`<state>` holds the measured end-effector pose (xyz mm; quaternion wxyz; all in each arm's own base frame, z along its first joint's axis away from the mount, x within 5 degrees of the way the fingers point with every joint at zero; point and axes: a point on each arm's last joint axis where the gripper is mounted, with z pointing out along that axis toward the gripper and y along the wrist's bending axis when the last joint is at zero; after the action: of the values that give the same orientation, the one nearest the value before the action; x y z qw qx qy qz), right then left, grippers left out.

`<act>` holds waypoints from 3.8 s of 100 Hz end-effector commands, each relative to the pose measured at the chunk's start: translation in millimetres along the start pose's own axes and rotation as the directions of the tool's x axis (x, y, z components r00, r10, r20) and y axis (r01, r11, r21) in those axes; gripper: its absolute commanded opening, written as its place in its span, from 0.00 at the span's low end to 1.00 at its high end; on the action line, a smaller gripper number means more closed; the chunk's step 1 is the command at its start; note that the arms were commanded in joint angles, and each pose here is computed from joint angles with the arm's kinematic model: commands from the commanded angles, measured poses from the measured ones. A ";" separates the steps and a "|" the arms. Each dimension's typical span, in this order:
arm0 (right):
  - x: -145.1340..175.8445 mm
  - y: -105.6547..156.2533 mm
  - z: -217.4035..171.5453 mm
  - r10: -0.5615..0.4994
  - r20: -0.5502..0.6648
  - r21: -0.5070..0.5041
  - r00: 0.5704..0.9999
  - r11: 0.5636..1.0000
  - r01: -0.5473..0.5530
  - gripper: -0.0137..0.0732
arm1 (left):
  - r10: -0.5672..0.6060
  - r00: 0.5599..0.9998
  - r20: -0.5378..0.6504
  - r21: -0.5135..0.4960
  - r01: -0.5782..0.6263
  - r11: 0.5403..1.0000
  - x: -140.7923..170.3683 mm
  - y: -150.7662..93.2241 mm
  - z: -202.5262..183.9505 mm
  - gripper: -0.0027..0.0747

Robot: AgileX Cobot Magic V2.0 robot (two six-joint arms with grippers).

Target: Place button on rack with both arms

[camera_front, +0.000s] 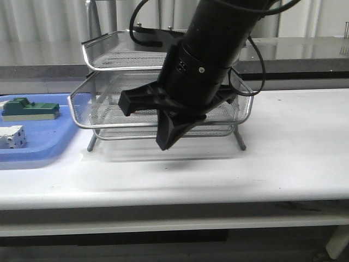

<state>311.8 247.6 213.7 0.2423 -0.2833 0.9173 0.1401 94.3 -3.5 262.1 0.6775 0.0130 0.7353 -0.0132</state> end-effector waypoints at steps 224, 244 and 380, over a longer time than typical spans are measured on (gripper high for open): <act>192.5 -53.5 -256.4 0.008 0.640 0.403 0.768 0.848 -0.344 0.08 | -0.005 0.996 0.084 -0.037 0.008 0.999 -14.9 3.5 -0.5 0.01; 197.9 -50.8 -264.5 -0.003 0.670 0.395 0.742 0.848 -0.354 0.08 | -0.005 0.996 0.084 -0.037 0.008 0.999 -14.9 3.5 -0.5 0.01; 243.1 -47.5 -233.6 -0.126 0.813 0.383 0.568 0.851 -0.360 0.08 | -0.005 0.996 0.084 -0.037 0.008 0.999 -14.9 3.5 -0.5 0.01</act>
<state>82.7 9.0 269.1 0.6381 -0.0574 0.7674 0.0231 94.3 -3.5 262.2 0.6777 0.0129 0.7351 -0.0131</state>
